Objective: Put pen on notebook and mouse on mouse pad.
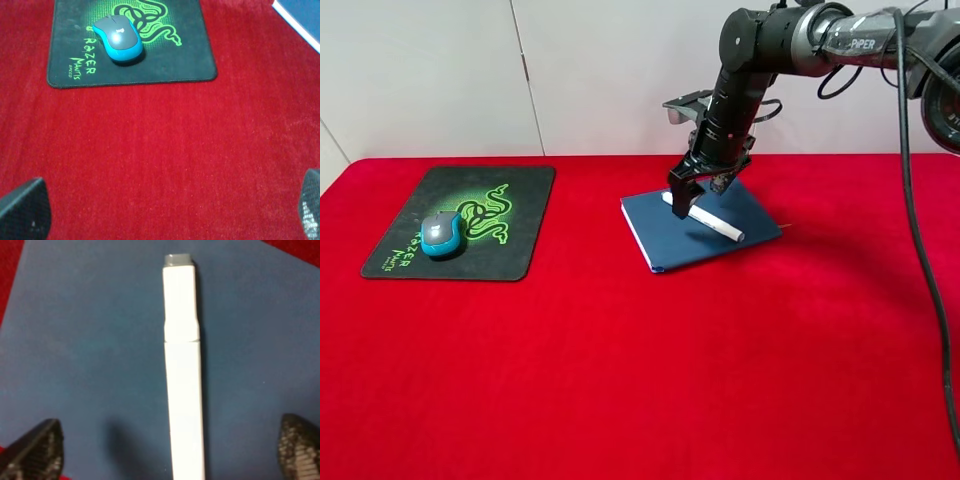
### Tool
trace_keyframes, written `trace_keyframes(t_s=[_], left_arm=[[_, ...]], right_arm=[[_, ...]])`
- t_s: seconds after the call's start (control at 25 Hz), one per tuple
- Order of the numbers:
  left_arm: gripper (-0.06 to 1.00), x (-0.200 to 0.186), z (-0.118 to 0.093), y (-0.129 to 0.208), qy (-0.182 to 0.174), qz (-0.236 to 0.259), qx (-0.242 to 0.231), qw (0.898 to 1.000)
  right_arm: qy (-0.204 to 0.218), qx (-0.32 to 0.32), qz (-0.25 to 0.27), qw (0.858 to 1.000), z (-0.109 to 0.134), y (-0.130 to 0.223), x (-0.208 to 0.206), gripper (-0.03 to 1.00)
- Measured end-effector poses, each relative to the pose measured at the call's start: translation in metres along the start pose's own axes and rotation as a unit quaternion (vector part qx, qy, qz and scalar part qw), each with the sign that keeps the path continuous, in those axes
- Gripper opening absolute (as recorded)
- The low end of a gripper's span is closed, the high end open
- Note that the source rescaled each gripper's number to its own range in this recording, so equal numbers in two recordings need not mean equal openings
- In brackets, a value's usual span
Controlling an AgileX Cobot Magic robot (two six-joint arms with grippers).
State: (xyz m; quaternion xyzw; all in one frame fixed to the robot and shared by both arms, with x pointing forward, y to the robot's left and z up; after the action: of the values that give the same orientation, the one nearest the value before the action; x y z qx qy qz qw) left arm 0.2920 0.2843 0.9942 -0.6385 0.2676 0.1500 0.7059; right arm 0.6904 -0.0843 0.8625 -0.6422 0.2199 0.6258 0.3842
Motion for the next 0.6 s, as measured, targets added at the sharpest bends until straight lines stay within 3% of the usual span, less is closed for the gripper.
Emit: trace_keyframes(t_s=[0.2,0.6], left_arm=[[1.00,0.000,0.000,0.000,0.000,0.000,0.000,1.000],[1.00,0.000,0.000,0.000,0.000,0.000,0.000,1.000]], right_arm=[[-0.001,0.001,0.000,1.000,0.000,0.000,0.000,0.99],[-0.001,0.023,-0.010,1.000,0.004,-0.008,-0.035,1.00]])
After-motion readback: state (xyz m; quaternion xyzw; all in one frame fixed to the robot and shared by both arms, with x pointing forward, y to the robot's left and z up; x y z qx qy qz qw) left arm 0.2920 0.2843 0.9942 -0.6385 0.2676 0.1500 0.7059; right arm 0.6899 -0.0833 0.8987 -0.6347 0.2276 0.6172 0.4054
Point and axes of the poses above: a point on each arm's last joint axis where the gripper is mounted, x pointing out along that axis toward the gripper, z along the wrist's bending axis when the last joint is at zero, y = z × x, the point moved 8 cm from there along x, pointing out along that axis toward the gripper, and after that the axes turned 6 degrees about x, right-handed, at the moved point
